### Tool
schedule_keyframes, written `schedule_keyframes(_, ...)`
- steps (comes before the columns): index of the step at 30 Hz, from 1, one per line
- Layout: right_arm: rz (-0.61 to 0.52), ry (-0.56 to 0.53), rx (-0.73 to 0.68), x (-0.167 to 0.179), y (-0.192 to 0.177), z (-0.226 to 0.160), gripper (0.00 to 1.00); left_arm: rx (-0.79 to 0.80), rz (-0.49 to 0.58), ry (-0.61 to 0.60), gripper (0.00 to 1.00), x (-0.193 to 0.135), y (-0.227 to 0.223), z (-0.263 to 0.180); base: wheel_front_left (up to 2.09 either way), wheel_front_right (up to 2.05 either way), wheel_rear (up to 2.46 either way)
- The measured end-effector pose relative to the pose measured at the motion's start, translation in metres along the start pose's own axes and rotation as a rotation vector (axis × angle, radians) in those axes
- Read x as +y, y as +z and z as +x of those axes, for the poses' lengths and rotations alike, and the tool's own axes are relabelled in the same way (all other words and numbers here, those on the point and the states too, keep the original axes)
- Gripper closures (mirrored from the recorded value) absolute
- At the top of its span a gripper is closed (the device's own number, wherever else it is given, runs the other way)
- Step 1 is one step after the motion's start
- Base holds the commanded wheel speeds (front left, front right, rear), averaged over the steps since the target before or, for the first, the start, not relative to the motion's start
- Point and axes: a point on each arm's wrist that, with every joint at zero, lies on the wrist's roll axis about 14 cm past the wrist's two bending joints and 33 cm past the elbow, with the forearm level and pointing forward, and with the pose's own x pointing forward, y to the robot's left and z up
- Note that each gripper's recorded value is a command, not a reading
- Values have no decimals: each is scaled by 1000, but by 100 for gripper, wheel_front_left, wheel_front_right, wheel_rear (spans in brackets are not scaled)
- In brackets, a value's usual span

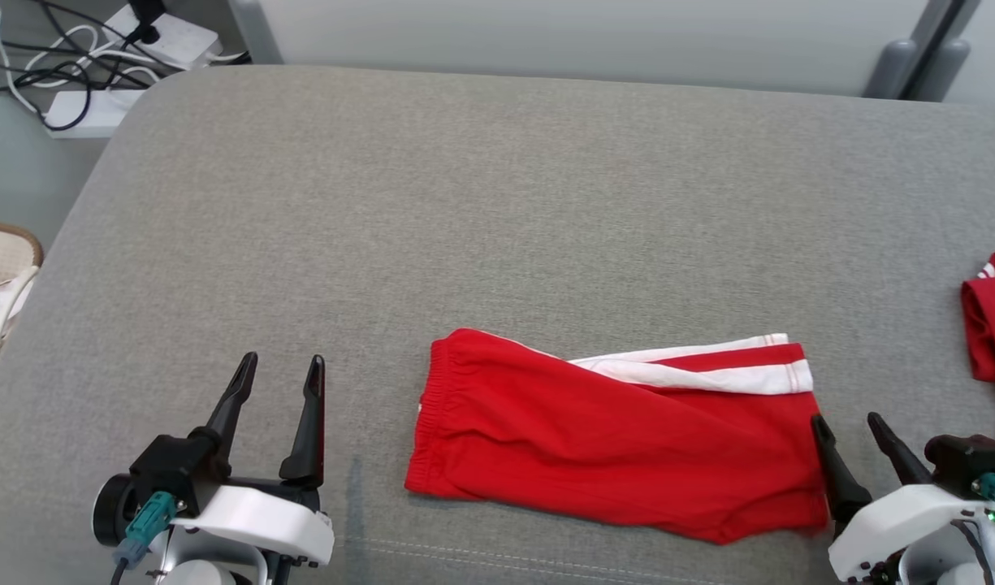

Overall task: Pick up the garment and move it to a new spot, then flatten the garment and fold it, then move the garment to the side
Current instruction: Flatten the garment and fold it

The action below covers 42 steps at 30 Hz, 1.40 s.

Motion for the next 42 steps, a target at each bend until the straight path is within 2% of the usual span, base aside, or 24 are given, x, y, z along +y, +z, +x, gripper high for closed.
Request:
schedule_keyframes(6,-11,47,89,9,-17,18,0,-5,-3,20,0,6,2,0,0,0,0)
schedule_keyframes(9,24,64,185,16,-40,20,0,9,-14,28,0,6,-4,-3,0,0,0)
schedule_keyframes(14,67,99,201,27,-40,26,2,19,-6,35,0,8,-7,-3,0,0,0)
schedule_keyframes(15,81,105,207,30,-40,27,33,20,-6,35,0,8,-7,-3,0,0,0)
schedule_keyframes(16,84,116,216,33,-41,28,59,20,-6,35,0,8,-8,-2,0,0,0)
schedule_keyframes(17,88,124,225,35,-42,28,59,21,-6,35,0,8,-8,-2,0,0,0)
schedule_keyframes(18,93,132,236,37,-43,28,100,22,-6,35,0,9,-8,-1,0,0,0)
schedule_keyframes(26,159,112,231,29,-40,26,100,12,-8,9,0,2,-5,7,0,0,0)
schedule_keyframes(34,211,-79,155,-42,-28,18,100,25,-6,-26,0,-9,-11,14,0,0,0)
schedule_keyframes(37,214,-122,149,-59,-27,12,100,29,-3,-40,0,-13,-13,17,0,0,0)
schedule_keyframes(42,221,-84,105,-48,-11,14,100,28,-5,-57,0,-19,-13,19,0,0,0)
